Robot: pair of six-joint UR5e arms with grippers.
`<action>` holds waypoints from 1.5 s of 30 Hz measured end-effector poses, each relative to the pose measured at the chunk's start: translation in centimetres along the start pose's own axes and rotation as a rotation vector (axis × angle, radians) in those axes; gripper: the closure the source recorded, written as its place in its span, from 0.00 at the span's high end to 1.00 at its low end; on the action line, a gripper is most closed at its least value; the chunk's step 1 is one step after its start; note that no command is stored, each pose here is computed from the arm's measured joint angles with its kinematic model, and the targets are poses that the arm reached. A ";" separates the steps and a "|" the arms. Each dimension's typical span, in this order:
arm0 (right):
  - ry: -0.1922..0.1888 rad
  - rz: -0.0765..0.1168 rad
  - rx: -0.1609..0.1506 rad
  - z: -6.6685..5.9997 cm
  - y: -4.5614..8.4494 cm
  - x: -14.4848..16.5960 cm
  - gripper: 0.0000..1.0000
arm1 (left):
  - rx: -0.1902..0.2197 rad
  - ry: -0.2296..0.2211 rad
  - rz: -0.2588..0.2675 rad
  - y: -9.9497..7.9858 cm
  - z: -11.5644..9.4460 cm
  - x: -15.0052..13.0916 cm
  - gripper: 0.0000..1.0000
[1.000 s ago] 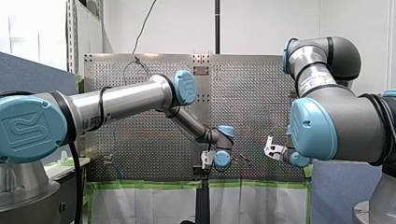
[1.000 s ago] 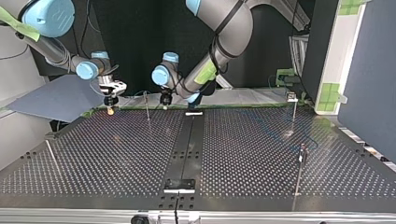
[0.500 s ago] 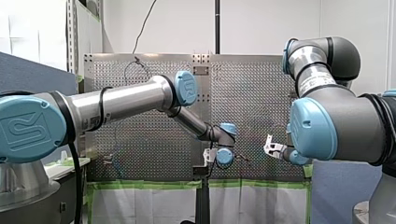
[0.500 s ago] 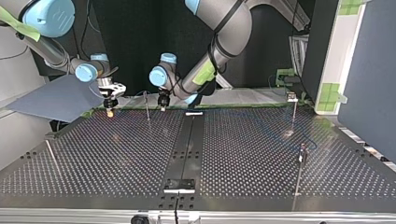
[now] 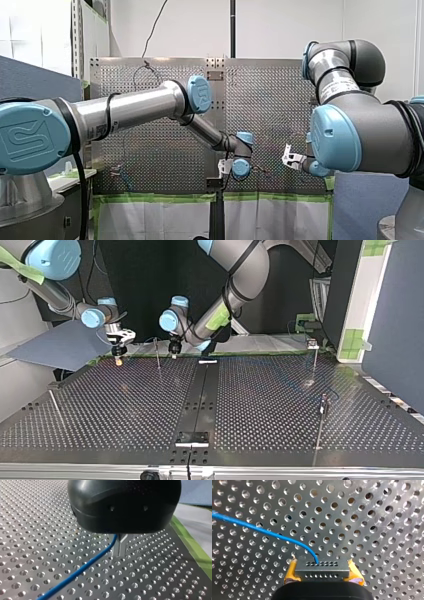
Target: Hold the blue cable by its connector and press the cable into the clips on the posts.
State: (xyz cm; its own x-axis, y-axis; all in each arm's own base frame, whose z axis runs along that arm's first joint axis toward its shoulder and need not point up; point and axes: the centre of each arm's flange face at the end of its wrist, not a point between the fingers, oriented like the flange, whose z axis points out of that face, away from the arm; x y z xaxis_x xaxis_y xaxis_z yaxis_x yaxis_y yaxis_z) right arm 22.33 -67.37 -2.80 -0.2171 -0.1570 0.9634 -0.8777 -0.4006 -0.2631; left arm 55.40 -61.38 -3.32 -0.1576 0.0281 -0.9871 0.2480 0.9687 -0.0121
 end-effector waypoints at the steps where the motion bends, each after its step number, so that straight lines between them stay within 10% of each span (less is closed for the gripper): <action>1: 0.000 0.000 0.000 0.0 0.0 0.0 0.00 | 0.002 -0.002 -0.001 -0.1 -0.1 0.0 0.41; 2: 0.000 0.000 0.001 0.0 -0.1 0.0 0.00 | 0.004 -0.005 -0.003 -0.2 -0.1 0.1 0.76; 3: -0.001 0.000 0.001 0.0 -0.1 0.0 0.00 | 0.007 -0.007 -0.004 -0.3 -0.2 0.2 0.76; 4: -0.001 0.000 0.001 0.0 -0.1 0.0 0.00 | 0.010 -0.008 -0.003 -0.4 -0.3 0.3 0.99; 25: -0.009 0.002 0.001 -0.1 -0.3 -0.2 0.00 | 0.037 0.107 0.139 -1.5 -4.5 4.0 0.99; 45: -0.020 0.004 0.000 -0.1 -0.7 -0.5 0.00 | 0.122 0.063 0.101 -5.2 -8.3 0.7 0.99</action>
State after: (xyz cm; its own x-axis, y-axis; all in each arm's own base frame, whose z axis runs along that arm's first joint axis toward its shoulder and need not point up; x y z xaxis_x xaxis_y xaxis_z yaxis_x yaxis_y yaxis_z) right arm 22.98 -66.89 -3.14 -0.2117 -0.1765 0.9613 -0.8767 -0.4004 -0.2666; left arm 46.08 -64.39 -2.60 -0.1850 0.1431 -0.9723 0.3793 0.9231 0.0637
